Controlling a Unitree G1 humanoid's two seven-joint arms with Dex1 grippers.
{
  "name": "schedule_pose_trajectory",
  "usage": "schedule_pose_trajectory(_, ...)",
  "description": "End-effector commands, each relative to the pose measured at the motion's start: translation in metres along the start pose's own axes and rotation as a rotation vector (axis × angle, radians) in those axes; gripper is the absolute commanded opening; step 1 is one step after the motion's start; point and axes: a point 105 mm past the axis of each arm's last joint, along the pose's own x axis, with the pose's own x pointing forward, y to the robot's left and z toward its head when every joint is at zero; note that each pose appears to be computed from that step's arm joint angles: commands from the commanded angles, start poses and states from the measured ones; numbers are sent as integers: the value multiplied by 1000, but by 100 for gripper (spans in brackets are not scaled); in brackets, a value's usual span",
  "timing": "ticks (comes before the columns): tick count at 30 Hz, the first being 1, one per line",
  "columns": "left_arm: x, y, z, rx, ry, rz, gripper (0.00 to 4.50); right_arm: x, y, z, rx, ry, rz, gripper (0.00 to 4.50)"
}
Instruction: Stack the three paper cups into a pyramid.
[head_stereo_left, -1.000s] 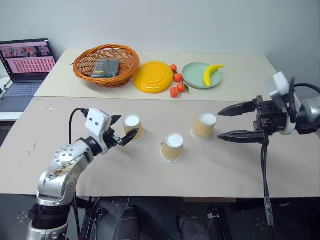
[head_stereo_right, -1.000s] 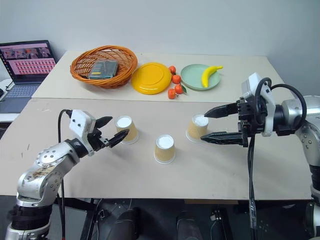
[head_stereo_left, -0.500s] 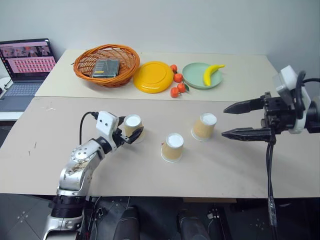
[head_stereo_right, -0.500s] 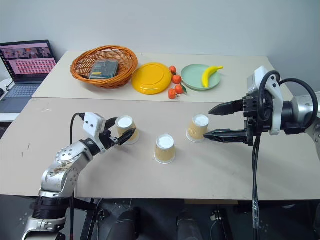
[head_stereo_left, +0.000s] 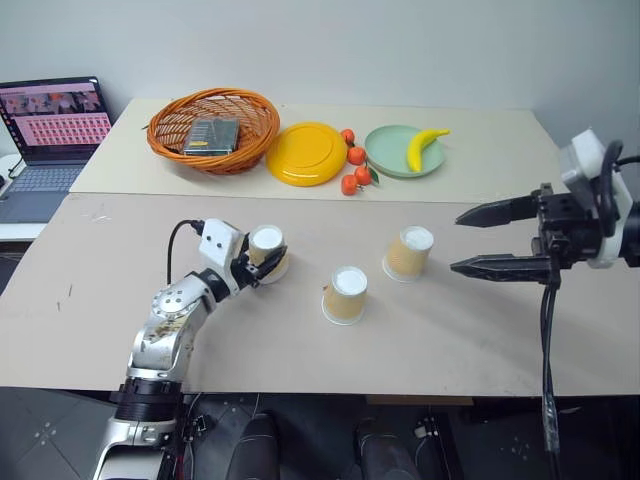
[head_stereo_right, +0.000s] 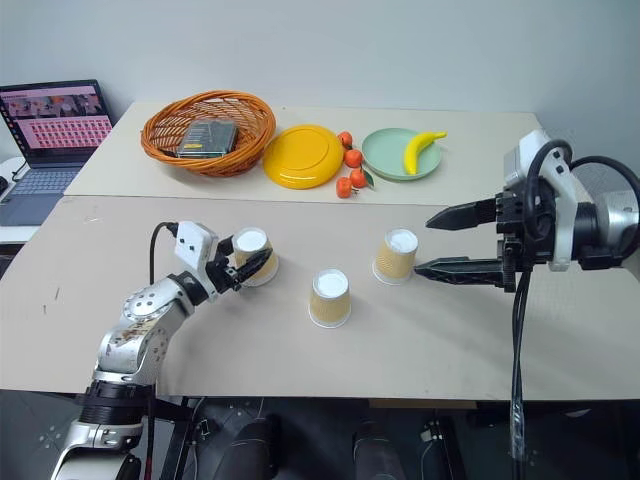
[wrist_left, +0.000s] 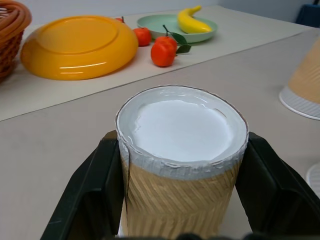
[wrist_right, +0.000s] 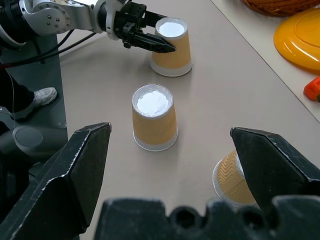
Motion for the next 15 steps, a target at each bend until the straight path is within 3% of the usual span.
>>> schedule_pose_trajectory(1, -23, -24, 12, 49, 9, -171, 265, 3, -4, 4, -47, -31, -10, 450)
schedule_pose_trajectory(7, -47, -38, 7, 73, 94, -313, 265, 11, -7, -1, -48, -52, 3, 450)
schedule_pose_trajectory(15, -37, -46, 5, 85, 72, -365, 265, 5, -5, -3, -47, -42, -11, 450)
